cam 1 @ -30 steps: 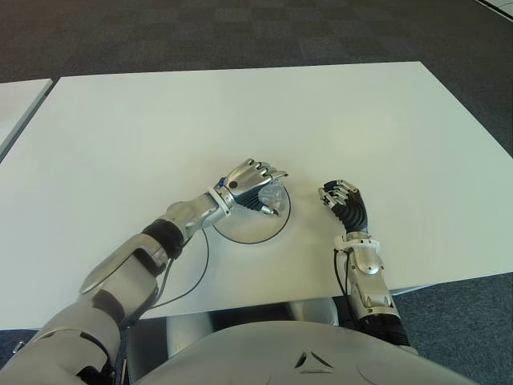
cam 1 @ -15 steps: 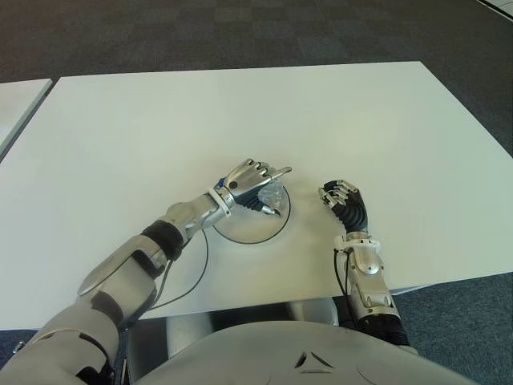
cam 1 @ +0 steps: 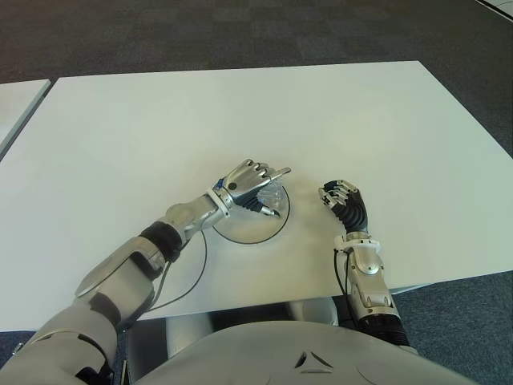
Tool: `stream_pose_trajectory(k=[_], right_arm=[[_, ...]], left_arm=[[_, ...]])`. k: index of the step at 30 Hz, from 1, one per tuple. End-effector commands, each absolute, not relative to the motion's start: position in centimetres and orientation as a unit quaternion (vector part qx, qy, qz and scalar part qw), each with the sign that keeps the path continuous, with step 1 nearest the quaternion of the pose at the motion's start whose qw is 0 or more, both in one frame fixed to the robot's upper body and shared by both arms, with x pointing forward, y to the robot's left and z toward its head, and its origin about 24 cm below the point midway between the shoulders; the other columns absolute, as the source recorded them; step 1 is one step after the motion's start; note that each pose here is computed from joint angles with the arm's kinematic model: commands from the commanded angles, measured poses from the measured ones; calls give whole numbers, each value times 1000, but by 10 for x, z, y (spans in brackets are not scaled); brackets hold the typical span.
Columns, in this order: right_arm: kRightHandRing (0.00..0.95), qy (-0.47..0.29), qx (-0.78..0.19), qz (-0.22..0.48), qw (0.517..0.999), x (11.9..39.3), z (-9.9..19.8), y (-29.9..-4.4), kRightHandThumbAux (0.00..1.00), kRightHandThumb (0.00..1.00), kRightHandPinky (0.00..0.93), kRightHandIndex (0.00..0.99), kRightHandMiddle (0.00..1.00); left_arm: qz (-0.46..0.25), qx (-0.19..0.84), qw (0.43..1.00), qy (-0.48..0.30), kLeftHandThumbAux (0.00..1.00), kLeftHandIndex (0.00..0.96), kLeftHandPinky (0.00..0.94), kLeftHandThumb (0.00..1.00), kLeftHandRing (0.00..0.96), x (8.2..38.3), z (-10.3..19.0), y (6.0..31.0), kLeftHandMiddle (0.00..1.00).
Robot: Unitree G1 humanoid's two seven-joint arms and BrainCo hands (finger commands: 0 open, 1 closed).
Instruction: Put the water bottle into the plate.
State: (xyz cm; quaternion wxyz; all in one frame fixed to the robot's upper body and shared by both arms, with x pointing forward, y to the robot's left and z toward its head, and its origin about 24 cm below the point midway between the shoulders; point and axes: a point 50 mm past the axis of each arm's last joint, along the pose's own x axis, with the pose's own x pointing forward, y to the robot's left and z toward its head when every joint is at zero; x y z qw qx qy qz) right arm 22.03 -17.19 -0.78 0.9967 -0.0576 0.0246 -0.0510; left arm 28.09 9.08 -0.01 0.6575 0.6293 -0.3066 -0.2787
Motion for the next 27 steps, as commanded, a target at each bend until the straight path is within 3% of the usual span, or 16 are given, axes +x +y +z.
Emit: stream_pose_trajectory(k=[1, 27], right_arm=[[522, 32, -57, -54, 996, 218, -11, -172, 730, 704, 519, 430, 515], [521, 36, -57, -54, 996, 218, -11, -172, 730, 702, 518, 429, 520]], left_arm=[[-312, 641, 644, -277, 281, 0, 0, 166, 0, 267, -19, 98, 0], [-310, 639, 645, -284, 284, 0, 0, 177, 0, 264, -16, 98, 0]])
